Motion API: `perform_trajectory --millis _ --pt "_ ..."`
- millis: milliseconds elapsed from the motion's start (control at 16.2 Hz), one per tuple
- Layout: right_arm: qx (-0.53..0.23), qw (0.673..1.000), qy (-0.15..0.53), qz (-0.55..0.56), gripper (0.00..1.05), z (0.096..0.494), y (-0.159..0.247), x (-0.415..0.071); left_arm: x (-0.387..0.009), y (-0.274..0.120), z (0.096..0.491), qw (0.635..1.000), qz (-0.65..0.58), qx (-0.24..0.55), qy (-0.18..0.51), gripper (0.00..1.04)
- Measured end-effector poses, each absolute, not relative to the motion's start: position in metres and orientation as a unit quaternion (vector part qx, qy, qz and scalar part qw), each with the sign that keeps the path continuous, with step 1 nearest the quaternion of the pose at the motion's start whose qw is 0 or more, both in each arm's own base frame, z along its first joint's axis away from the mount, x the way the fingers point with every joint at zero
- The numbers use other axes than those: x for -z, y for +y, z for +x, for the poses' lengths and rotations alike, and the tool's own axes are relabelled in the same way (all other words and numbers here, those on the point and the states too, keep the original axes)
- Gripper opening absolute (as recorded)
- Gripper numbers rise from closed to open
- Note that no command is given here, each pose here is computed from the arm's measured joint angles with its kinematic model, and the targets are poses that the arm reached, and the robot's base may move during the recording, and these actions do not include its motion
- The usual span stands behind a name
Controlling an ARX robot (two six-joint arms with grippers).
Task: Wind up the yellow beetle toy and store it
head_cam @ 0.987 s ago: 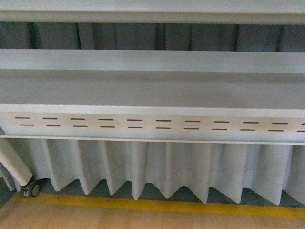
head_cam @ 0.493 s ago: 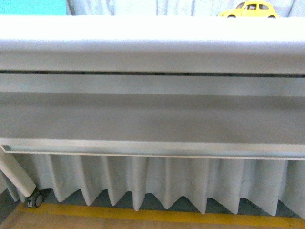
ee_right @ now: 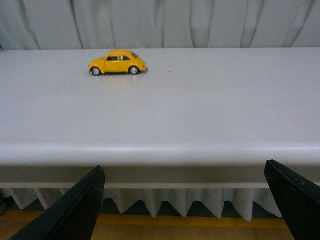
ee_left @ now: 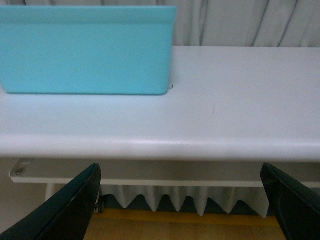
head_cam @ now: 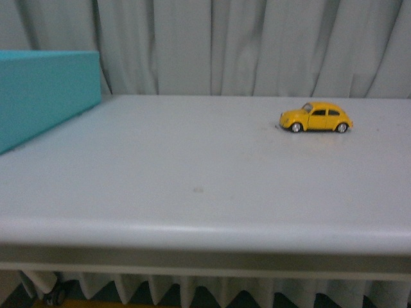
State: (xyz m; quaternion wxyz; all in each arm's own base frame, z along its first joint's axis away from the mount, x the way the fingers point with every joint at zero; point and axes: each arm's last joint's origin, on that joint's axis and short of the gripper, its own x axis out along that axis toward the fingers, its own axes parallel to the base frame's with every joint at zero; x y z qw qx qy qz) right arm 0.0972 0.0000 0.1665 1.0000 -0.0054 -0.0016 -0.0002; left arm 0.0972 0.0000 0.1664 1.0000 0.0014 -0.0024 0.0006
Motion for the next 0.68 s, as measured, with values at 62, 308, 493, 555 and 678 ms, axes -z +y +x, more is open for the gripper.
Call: perform_trajectory --millis 62,308,493,555,678 --pt "0.0 1.0 -0.001 -0.005 0.98 0.0973 0.0 -0.1665 -0.1664 -0.0001 0.0972 1.0 0.002 0.0 -0.002 0.98" --pt "0.001 1.0 -0.002 -0.005 0.98 0.0972 0.0 -0.1665 -0.1663 -0.0001 0.0972 1.0 0.002 0.001 -0.002 0.98" --pt "0.0 1.0 -0.001 -0.005 0.98 0.0972 0.0 -0.1665 -0.1663 -0.0001 0.0972 1.0 0.002 0.0 -0.002 0.98" --pt "0.0 1.0 -0.001 -0.005 0.98 0.0973 0.0 -0.1665 -0.1664 0.0 0.0972 1.0 0.001 0.0 -0.002 0.98" --pt "0.0 1.0 -0.004 -0.004 0.98 0.0973 0.0 -0.167 -0.1667 -0.0001 0.0972 1.0 0.001 0.0 -0.004 0.98"
